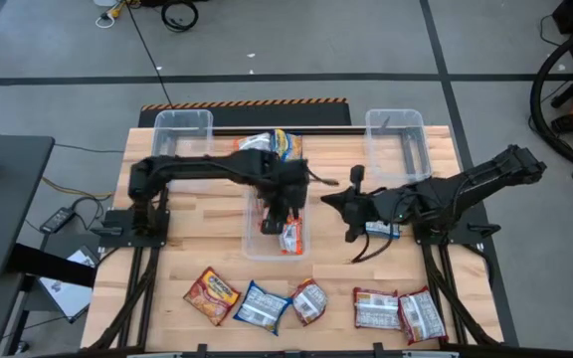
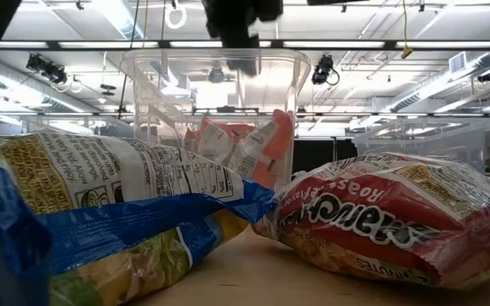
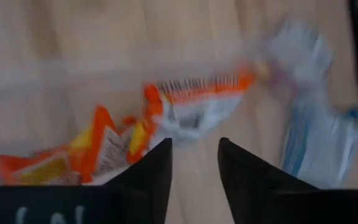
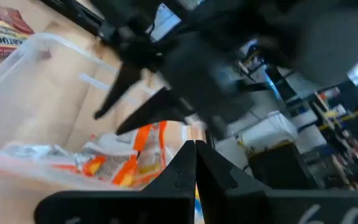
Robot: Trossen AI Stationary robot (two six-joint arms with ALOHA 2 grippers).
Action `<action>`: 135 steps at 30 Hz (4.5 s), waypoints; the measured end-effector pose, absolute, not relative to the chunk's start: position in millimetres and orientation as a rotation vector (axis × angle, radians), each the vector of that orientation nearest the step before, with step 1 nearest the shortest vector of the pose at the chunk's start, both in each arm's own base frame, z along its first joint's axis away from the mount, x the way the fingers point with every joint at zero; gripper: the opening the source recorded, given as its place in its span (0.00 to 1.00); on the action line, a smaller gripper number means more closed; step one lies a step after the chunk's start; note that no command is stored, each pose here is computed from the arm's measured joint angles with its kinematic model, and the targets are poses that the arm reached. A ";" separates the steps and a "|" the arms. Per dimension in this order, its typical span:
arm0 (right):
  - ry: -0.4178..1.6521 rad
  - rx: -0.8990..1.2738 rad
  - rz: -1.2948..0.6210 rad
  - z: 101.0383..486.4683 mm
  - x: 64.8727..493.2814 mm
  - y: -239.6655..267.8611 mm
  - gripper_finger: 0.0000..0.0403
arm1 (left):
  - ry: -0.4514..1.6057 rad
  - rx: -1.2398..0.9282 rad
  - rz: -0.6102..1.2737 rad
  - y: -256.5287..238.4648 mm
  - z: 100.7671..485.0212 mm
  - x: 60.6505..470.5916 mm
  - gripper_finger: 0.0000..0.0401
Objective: Sort Maruchan noodles
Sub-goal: Put the orange noodle pack into the middle transparent bin
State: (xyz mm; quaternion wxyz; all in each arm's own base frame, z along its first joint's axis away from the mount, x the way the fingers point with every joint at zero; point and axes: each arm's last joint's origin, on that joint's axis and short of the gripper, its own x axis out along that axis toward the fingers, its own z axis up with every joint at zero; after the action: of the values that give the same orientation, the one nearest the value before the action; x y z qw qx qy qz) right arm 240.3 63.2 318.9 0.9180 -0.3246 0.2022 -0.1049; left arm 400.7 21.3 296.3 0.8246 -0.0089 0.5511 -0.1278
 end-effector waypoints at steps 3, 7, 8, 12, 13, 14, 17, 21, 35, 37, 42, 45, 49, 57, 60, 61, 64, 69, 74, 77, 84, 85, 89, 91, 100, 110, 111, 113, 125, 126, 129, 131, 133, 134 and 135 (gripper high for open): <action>0.442 -0.611 -0.237 318.5 229.5 68.0 0.04 | 1.276 0.048 -0.293 22.6 269.9 408.1 0.40; 0.487 -0.498 -0.240 313.1 219.4 73.9 0.03 | 1.296 0.094 -0.304 31.7 251.8 416.9 0.44; 0.501 -0.468 -0.239 311.1 217.6 75.5 0.03 | 1.289 0.105 -0.307 33.9 250.2 418.4 0.44; 0.578 -0.357 -0.232 301.5 209.9 79.8 0.03 | 1.248 0.114 -0.302 43.9 251.2 421.2 0.44; 0.597 -0.327 -0.239 299.2 208.0 80.2 0.03 | 1.257 0.102 -0.303 46.1 250.4 420.3 0.44; 0.613 -0.296 -0.247 297.3 206.0 80.8 0.03 | 1.265 0.088 -0.307 48.1 249.9 419.2 0.44; 0.650 -0.234 -0.267 293.1 200.9 82.3 0.03 | 1.251 0.072 -0.338 49.8 250.1 419.1 0.44; 0.678 -0.176 -0.283 289.8 195.9 84.8 0.03 | 1.253 0.038 -0.382 47.6 250.1 417.6 0.44; 0.694 -0.019 -0.295 286.9 191.0 90.2 0.03 | 1.222 0.074 -0.293 42.0 239.7 423.9 0.41; 0.699 -0.015 -0.288 286.7 191.0 90.4 0.03 | 1.278 0.078 -0.295 37.7 225.0 419.5 0.41; 0.700 -0.017 -0.288 286.7 191.4 89.8 0.03 | 1.274 0.109 -0.293 28.4 206.3 419.0 0.41; 0.701 -0.015 -0.291 286.7 191.8 88.9 0.03 | 1.219 0.100 -0.274 28.0 208.2 424.5 0.41; 0.703 -0.010 -0.293 286.7 192.5 87.6 0.03 | 1.174 0.107 -0.264 28.7 211.7 429.0 0.41; 0.708 0.000 -0.286 286.5 192.5 87.8 0.03 | 1.083 0.063 -0.331 26.8 215.3 435.3 0.41; 0.708 -0.001 -0.286 286.5 192.5 87.8 0.03 | 1.037 0.052 -0.332 24.7 217.1 439.6 0.39; 0.708 0.000 -0.286 286.5 192.5 87.8 0.03 | 1.028 0.053 -0.332 24.8 216.8 440.7 0.38; 0.709 -0.003 -0.285 286.5 192.5 87.9 0.03 | 1.020 0.049 -0.329 24.4 216.3 442.1 0.31; 0.705 -0.021 -0.297 286.6 192.8 86.7 0.03 | 0.965 -0.004 -0.326 23.8 219.3 446.8 0.09; 0.713 -0.061 -0.295 286.6 194.2 83.5 0.03 | 1.022 -0.044 -0.262 24.3 222.3 440.9 0.02; 0.718 -0.083 -0.295 286.6 195.1 81.3 0.03 | 1.084 -0.136 -0.192 24.5 244.4 427.4 0.02; 0.737 -0.183 -0.304 286.9 199.3 71.1 0.03 | 1.203 -0.236 0.029 -6.8 264.1 405.4 0.02; 0.741 -0.191 -0.309 286.8 200.0 69.0 0.03 | 1.224 -0.226 0.059 -12.2 262.5 403.3 0.02; 0.748 -0.210 -0.328 287.2 203.3 60.9 0.03 | 1.274 -0.193 0.216 -26.3 244.0 406.5 0.01; 0.744 -0.200 -0.326 287.8 205.1 58.3 0.03 | 1.294 -0.186 0.296 -26.9 238.2 405.7 0.01; 0.691 -0.116 -0.272 292.7 214.0 53.1 0.04 | 1.263 -0.240 0.450 -25.2 256.0 404.7 0.02; 0.724 -0.080 -0.192 291.8 216.5 46.6 0.13 | 1.204 -0.249 0.512 -41.2 255.7 407.8 0.03; 0.731 -0.081 -0.192 291.3 216.3 45.6 0.14 | 1.199 -0.260 0.514 -41.3 253.6 408.4 0.03; 0.743 -0.084 -0.200 290.6 215.9 43.4 0.14 | 1.171 -0.283 0.520 -42.8 252.5 410.5 0.04; 0.692 -0.087 -0.162 310.8 218.8 43.1 0.14 | 1.129 -0.310 0.514 -55.4 253.4 412.2 0.12; 0.679 -0.083 -0.159 317.4 218.7 43.6 0.14 | 1.129 -0.312 0.509 -55.9 253.4 412.3 0.14; 0.616 -0.064 -0.149 339.9 218.6 45.3 0.14 | 1.126 -0.328 0.488 -57.3 253.7 413.4 0.18; 0.578 -0.054 -0.148 353.2 218.0 46.0 0.14 | 1.119 -0.338 0.469 -57.9 254.1 414.7 0.21; 0.537 -0.036 -0.146 367.2 216.9 46.6 0.14 | 1.120 -0.339 0.444 -57.8 254.5 415.7 0.25; 0.514 -0.019 -0.148 374.1 216.2 46.7 0.14 | 1.126 -0.333 0.432 -58.0 255.5 415.6 0.26; 0.495 -0.005 -0.148 380.1 215.4 46.8 0.14 | 1.127 -0.319 0.415 -57.5 258.2 416.1 0.28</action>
State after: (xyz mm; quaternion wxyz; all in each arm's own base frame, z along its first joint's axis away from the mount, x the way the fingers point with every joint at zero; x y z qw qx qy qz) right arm 215.4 46.8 380.1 0.9668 -0.0024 0.2449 -0.0733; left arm 416.1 -57.5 258.2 0.8130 -0.1494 0.5281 0.1946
